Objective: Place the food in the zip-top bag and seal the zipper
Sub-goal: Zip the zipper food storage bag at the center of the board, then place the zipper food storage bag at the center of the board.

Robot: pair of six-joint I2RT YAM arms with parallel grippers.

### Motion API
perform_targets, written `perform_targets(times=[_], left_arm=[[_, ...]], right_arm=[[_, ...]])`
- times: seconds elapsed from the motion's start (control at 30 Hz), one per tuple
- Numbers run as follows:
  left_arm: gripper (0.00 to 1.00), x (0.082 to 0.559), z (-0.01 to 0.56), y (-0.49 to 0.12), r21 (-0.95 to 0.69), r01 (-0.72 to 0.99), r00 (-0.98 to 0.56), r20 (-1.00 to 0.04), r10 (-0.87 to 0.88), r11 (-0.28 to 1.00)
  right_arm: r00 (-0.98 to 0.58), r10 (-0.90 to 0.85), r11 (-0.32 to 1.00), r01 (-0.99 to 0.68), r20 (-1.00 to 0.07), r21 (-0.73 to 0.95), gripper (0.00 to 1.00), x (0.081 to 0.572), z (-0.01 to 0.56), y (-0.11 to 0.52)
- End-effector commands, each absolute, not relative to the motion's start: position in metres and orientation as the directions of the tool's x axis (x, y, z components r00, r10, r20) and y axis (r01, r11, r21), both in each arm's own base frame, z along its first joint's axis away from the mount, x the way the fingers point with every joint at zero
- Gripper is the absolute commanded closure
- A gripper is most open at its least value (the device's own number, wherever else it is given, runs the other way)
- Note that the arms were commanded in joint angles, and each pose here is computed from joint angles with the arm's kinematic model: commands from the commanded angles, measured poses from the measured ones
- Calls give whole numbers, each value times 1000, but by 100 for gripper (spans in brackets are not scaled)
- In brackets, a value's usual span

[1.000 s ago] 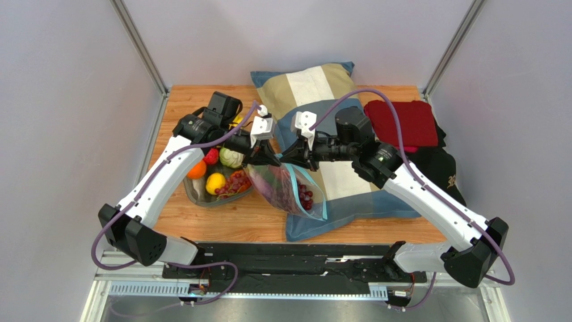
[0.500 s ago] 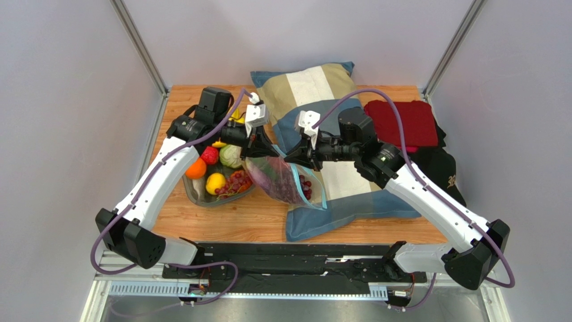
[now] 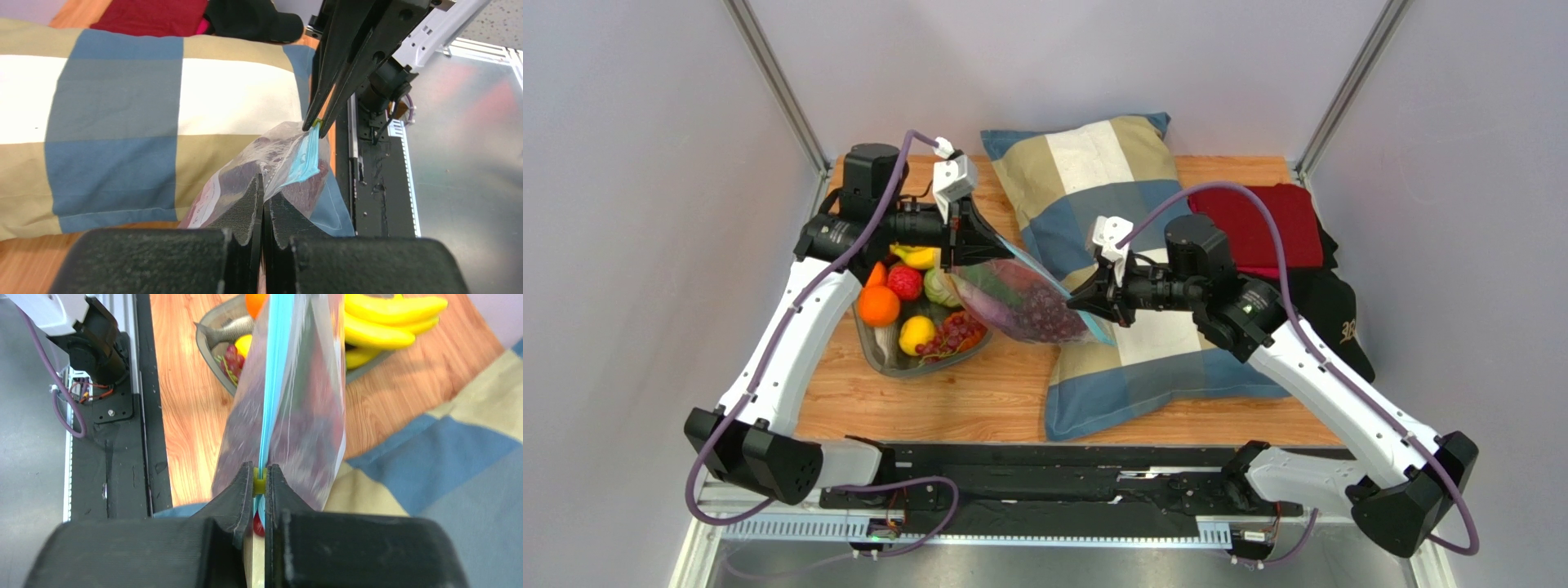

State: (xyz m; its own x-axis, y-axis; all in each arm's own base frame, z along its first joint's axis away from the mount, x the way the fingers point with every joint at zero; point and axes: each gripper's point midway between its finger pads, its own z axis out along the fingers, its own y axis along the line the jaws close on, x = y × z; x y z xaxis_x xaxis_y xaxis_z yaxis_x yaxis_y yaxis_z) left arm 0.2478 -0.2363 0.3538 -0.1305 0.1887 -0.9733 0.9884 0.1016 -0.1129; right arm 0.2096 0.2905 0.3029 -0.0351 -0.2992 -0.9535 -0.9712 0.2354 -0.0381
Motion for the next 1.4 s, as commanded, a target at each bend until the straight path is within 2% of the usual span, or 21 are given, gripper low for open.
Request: perform_targets(times=[0.0, 0.4, 0.77, 0.93, 1.13, 1.27, 1.37], left_arm=[[100, 256, 411, -221, 71, 986, 55, -993, 107, 153], [100, 267, 423, -210, 76, 970, 55, -994, 96, 233], [100, 249, 415, -202, 54, 961, 23, -993, 115, 270], [100, 202, 381, -194, -12, 975, -51, -984, 173, 221], [100, 157, 318, -183, -128, 967, -180, -956, 233, 221], [100, 146, 280, -179, -194, 951, -256, -932, 255, 242], [100, 159, 256, -172, -178, 930, -274, -919, 285, 322]], right_arm=[[-196, -418, 301, -951, -887, 69, 100, 195, 257, 253], [-260, -482, 390, -919, -836, 61, 100, 181, 235, 201], [-241, -500, 423, -906, -832, 8, 100, 185, 242, 182], [-200, -512, 414, -909, -835, -36, 100, 191, 259, 177], [-150, -506, 322, -946, -849, -25, 100, 192, 268, 192], [-166, -522, 267, -963, -837, 25, 100, 207, 261, 212], [-141, -541, 238, -971, -829, 9, 100, 221, 255, 231]])
